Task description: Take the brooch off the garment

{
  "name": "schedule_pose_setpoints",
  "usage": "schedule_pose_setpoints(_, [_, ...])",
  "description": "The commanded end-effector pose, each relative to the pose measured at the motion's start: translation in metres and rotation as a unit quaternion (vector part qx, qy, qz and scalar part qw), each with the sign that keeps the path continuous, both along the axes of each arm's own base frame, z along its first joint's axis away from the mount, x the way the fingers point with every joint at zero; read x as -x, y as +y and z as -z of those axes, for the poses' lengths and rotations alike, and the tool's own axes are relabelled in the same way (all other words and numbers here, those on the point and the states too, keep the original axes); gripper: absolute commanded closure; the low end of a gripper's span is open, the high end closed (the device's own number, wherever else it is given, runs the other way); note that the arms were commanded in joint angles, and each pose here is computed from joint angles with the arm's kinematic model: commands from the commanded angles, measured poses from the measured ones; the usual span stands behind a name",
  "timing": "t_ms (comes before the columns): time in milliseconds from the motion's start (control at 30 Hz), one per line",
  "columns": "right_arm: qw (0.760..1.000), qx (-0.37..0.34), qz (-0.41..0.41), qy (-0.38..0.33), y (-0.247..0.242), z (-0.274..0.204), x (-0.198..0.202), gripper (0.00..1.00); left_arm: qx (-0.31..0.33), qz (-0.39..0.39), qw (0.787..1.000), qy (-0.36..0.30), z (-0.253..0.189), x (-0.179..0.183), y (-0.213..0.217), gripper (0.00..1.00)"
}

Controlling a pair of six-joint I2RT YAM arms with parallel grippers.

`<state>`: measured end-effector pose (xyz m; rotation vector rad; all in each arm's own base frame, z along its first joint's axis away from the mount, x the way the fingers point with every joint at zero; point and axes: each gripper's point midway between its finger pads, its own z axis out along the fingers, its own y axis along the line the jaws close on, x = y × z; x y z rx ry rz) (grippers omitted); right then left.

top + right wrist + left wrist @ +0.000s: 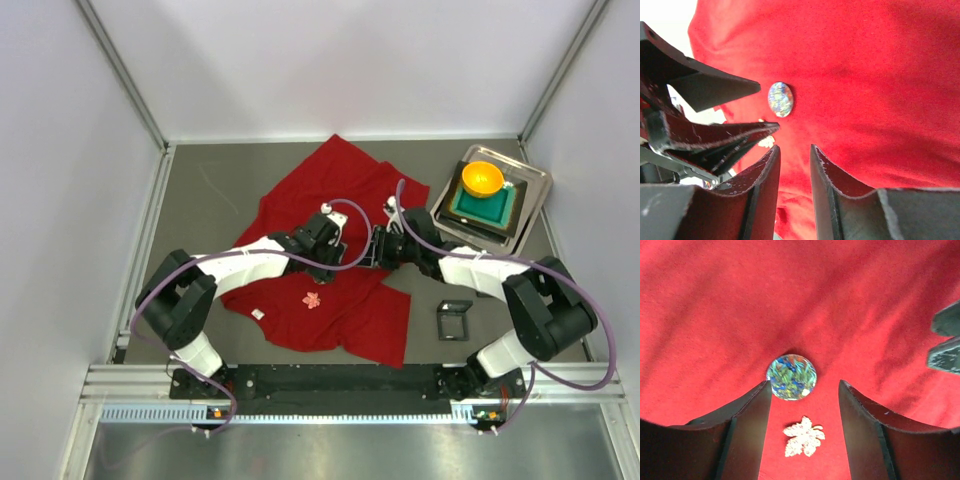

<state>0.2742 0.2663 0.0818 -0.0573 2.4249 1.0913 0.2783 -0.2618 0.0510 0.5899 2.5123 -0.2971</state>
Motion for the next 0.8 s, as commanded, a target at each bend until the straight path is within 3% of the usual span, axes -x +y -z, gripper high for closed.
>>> schedule_pose_setpoints(0, [0.998,-0.040,-0.027,-0.032,0.028,-0.017,0.002,0.70,0.021,-0.013,1.000,-0.016,-0.009,0.003,-0.004,0.39])
schedule_pose_setpoints(767, [0.999,-0.047,-0.025,-0.009,0.032,-0.005,0.009,0.71,-0.008,-0.018,0.999,-0.032,0.006,-0.001,-0.002,0.36])
